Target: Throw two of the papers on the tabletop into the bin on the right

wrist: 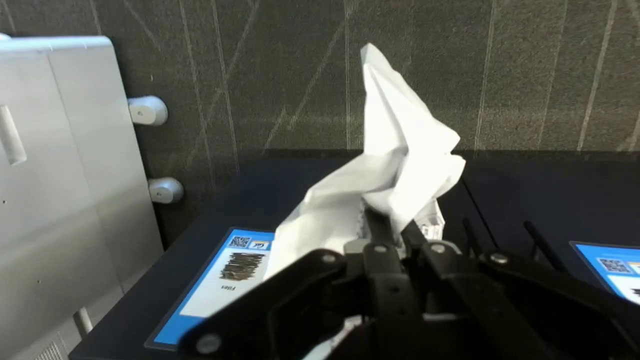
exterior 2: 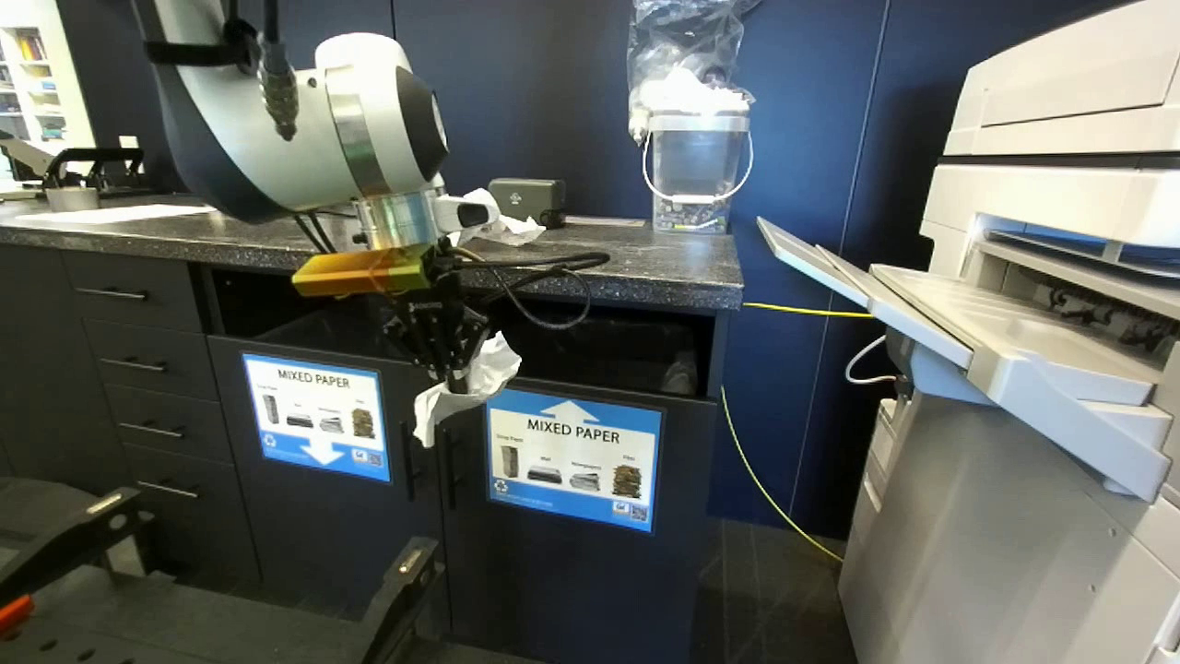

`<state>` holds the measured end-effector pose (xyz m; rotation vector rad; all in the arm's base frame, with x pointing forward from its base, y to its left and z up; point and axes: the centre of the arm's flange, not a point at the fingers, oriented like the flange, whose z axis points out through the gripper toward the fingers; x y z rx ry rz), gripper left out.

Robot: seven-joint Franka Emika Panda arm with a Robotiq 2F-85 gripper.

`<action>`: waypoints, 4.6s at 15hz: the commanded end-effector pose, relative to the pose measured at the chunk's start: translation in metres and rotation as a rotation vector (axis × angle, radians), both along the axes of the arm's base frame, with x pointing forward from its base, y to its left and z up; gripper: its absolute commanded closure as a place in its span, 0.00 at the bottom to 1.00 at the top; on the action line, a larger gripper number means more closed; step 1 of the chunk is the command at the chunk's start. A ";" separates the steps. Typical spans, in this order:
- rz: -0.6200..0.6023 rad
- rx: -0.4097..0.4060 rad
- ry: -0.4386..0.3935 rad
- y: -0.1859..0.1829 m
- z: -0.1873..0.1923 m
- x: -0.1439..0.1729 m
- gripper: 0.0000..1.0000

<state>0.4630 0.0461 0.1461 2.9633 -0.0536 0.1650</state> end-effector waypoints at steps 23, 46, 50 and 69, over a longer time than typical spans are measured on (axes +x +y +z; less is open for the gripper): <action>0.435 0.021 -0.628 -0.083 -0.057 0.033 0.97; 0.330 0.037 -1.205 -0.101 -0.152 0.150 0.97; 0.327 0.040 -1.240 -0.098 -0.155 0.160 0.97; 0.325 0.065 -1.250 -0.096 -0.168 0.174 0.60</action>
